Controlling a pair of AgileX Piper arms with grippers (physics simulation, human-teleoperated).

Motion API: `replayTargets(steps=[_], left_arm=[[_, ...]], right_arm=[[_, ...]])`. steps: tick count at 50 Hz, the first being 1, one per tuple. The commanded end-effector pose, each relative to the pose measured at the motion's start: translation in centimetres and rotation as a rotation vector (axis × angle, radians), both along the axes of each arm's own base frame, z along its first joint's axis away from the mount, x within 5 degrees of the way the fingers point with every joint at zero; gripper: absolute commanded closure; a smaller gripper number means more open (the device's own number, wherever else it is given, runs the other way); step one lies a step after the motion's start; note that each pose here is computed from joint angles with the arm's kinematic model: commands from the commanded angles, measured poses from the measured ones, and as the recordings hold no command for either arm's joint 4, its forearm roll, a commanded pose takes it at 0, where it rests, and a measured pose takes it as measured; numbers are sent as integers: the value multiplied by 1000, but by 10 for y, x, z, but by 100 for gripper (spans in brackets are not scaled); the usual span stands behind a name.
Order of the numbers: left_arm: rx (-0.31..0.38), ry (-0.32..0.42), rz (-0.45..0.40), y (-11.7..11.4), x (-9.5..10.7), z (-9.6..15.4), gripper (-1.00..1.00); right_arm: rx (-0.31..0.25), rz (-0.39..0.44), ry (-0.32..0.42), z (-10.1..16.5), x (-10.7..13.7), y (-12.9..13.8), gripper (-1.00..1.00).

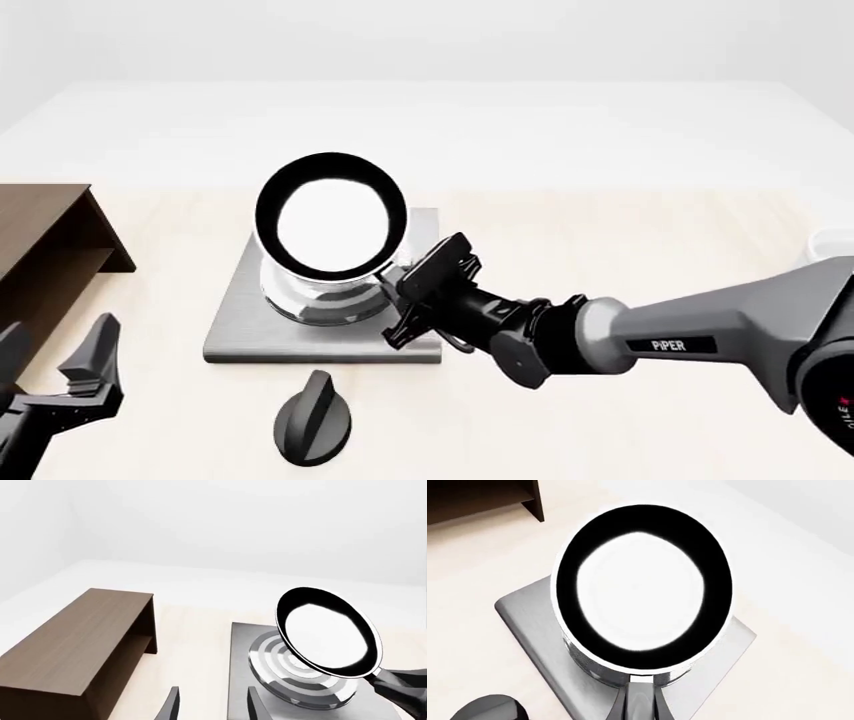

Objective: Turn on the stove and put the frying pan on it.

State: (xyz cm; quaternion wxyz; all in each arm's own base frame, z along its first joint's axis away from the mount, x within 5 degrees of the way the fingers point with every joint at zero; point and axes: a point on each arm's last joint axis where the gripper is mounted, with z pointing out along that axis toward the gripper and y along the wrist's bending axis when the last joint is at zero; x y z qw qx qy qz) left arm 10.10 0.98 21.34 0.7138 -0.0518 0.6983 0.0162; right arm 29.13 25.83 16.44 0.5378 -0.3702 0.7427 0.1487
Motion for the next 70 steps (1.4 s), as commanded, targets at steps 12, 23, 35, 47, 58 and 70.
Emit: replayTargets(steps=[12,23,35,47,58,70], left_arm=[[-18,-18,-18,-1,4,1,-100],[-20,-20,-17,-1,3,1,-100],[-11,-16,-21,-3,-5,2,-100],[-4,-17,-21,-3,-11,2,-100],[2,-15,-23,-3,-11,2,-100],[11,-20,-19,-3,-13,2,-100]], right_arm=[[91,-20,-48,26,1,0,-100],[111,-21,-55,39,-8,-7,-100],[151,-70,-92,76,-26,-44,-100],[197,-123,-119,115,-60,-89,-100],[217,-230,-154,134,-92,-143,-100],[278,-325,-165,123,-139,-187,-100]])
